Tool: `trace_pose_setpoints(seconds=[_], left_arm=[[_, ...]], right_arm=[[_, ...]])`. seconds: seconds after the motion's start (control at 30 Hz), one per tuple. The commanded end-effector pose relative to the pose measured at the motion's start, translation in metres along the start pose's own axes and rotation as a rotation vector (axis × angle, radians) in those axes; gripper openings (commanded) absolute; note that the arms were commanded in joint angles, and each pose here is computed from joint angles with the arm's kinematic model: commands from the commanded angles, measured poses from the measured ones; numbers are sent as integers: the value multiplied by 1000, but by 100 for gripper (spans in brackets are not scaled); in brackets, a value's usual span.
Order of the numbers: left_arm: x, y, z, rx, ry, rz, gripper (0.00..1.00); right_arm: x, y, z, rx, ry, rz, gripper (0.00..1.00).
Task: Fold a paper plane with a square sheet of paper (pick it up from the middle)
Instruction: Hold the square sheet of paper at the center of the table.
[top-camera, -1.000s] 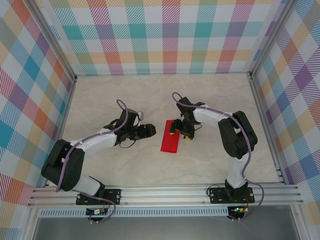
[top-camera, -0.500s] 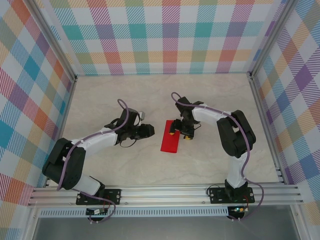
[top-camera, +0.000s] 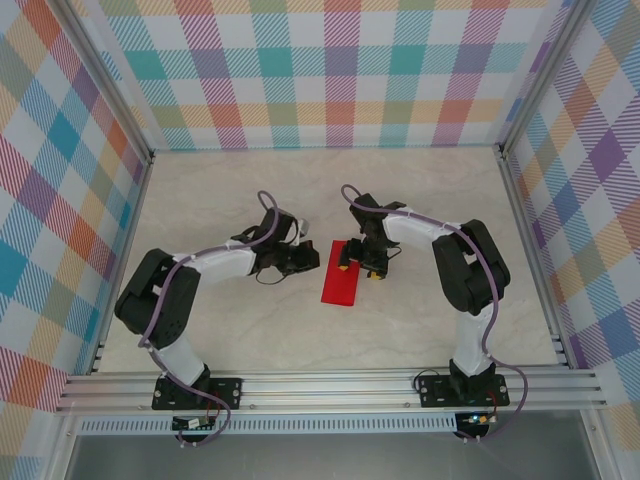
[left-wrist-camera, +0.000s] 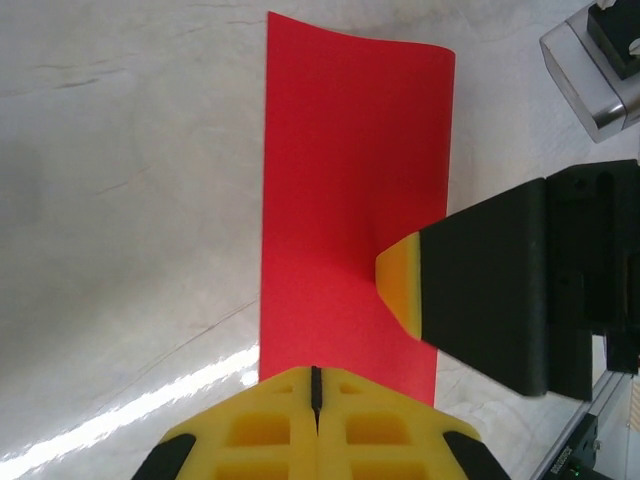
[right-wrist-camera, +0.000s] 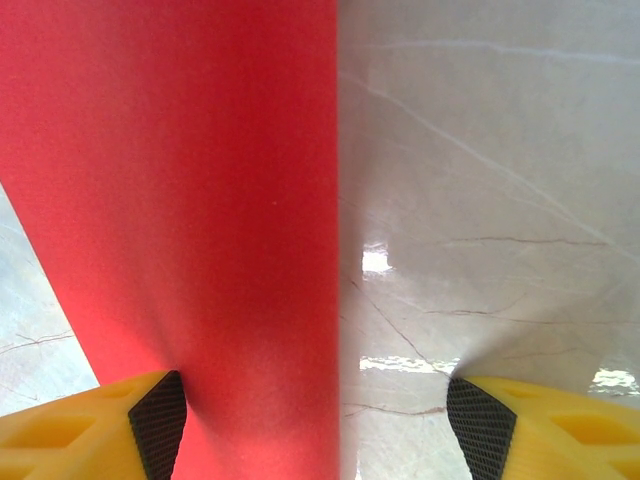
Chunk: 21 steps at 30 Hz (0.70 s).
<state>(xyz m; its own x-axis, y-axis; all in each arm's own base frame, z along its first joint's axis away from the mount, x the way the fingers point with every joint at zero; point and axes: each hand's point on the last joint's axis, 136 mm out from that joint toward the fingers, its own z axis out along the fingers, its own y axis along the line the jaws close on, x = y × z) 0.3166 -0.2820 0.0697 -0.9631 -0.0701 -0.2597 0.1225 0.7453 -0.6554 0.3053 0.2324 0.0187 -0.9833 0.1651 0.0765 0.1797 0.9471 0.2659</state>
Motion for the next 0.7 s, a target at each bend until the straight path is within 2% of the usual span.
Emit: trace_pose_setpoints(seconds=[0.0,0.67], left_arm=[[2,-14,15,23,39,6,0],[6,-6,58,-23,91,-20,0]], right_arm=[[5,-48,32,188,35,25,75],[9,-52,39,195,51,25,76]])
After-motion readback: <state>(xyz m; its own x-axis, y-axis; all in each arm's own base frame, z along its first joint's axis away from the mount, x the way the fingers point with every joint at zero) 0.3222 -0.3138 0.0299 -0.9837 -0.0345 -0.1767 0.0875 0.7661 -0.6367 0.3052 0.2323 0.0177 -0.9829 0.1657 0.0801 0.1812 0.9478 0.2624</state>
